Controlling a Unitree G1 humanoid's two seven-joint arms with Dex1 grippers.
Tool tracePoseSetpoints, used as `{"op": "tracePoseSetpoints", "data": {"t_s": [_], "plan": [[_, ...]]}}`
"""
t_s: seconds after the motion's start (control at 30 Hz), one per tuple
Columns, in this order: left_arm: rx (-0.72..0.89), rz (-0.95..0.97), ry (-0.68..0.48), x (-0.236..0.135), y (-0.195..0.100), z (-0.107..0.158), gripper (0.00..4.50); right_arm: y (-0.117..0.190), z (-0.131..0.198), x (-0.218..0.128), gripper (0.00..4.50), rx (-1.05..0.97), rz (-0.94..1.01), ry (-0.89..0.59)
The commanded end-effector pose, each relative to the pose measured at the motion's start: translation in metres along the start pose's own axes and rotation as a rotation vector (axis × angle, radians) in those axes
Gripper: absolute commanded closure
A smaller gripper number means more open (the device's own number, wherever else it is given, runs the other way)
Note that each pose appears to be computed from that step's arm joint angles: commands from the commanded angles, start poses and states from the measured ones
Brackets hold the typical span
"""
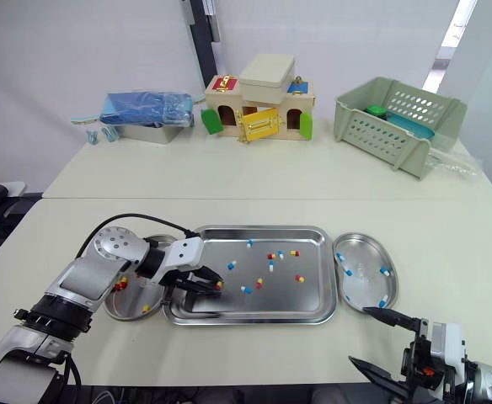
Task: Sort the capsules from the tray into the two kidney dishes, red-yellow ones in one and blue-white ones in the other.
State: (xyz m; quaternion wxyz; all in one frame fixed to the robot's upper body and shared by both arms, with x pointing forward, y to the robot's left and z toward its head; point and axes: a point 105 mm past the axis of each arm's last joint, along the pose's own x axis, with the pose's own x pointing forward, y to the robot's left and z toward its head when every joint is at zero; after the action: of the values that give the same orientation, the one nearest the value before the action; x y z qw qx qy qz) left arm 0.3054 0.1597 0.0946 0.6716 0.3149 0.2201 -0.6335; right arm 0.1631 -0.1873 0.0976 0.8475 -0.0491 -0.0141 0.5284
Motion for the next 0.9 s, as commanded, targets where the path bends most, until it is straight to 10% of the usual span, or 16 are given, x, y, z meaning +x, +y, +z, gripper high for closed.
{"op": "tracePoseSetpoints", "data": {"t_s": [0.03,0.47,0.9], "plan": [[-0.021,-0.028,0.017,0.004,-0.008,-0.004,3.47,0.002,0.007,0.004,0.00,-0.024,0.023,-0.009],[-0.032,0.092,-0.012,-0.030,-0.009,0.015,3.47,0.003,0.008,0.005,0.00,-0.023,0.031,-0.018],[-0.370,0.467,-0.039,-0.109,-0.025,-0.009,3.47,0.005,0.018,0.018,0.00,-0.052,0.173,-0.057]]}}
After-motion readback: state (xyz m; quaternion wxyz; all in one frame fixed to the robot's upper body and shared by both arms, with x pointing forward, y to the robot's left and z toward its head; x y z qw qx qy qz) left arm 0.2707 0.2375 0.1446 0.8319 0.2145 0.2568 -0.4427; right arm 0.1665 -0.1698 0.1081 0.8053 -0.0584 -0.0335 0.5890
